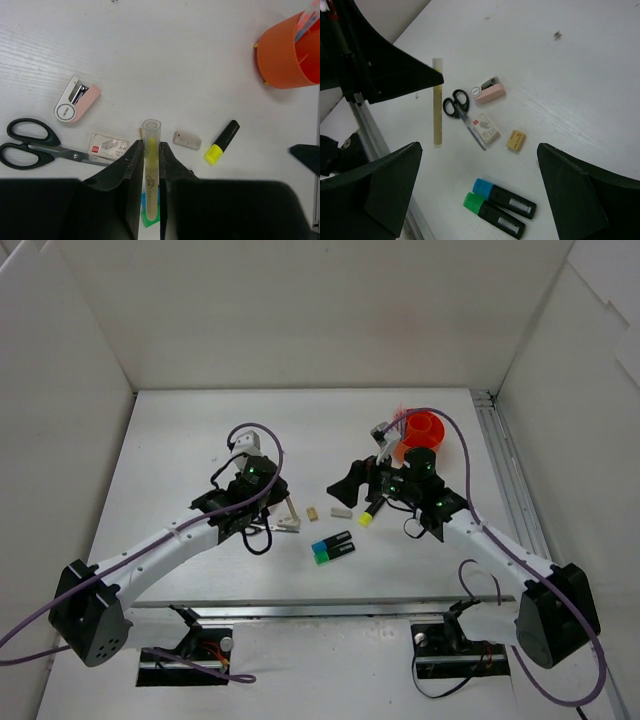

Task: Sort the stationery into containers
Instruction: Place the pen in the storage box.

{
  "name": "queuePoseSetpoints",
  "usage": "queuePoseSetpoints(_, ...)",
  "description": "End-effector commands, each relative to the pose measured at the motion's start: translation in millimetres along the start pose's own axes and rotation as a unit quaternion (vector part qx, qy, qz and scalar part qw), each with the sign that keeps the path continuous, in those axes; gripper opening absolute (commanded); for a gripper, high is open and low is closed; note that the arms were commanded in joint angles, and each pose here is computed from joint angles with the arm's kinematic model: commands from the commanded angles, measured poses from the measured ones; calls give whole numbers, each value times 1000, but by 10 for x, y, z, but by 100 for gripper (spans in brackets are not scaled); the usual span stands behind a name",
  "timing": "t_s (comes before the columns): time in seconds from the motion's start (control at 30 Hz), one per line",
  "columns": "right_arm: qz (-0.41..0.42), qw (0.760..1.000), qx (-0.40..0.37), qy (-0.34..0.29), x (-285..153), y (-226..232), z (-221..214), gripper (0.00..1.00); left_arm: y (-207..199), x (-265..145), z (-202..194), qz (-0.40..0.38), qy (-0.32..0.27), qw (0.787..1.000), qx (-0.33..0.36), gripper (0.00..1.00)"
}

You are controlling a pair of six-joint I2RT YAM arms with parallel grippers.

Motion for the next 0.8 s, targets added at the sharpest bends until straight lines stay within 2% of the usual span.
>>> queuePoseSetpoints(0.0,106,994,16,-8,212,396,123,98,-349,-98,370,-59,-60,996,-27,0)
queuePoseSetpoints(0.17,117,992,24,26,487,472,-42,95,-398,-98,359,-69,-64,995,-45,0)
queuePoseSetpoints(0.43,132,991,-8,24,804,651,-34,89,-477,-105,294,-98,-48,993,-50,0)
queuePoseSetpoints(0.5,138,990,-9,21,897,655,-7,84,-498,-119,290,-106,-46,992,-54,0)
queuePoseSetpoints(0.63,147,989,-9,13,999,679,44,64,-514,-130,231,-117,-33,991,-57,0)
queuePoseSetpoints(0.7,153,988,-12,10,1029,701,82,58,-521,-129,203,-122,-27,991,-56,0)
queuePoseSetpoints(0.73,156,988,-12,13,1046,702,72,49,-535,-135,197,-126,-24,990,-56,0)
queuePoseSetpoints(0.77,160,987,-14,12,1058,725,87,45,-546,-142,200,-129,-24,990,-55,0)
Point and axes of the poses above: each gripper's point midway between its finger pads, its own x axis out along the fingers, its own y axis along the line the jaws close on, z = x × y, the point moved 2 cm from there along -x, back along the fingers, and after that the axes turned 1 degree about -x, right-handed, at the moved point
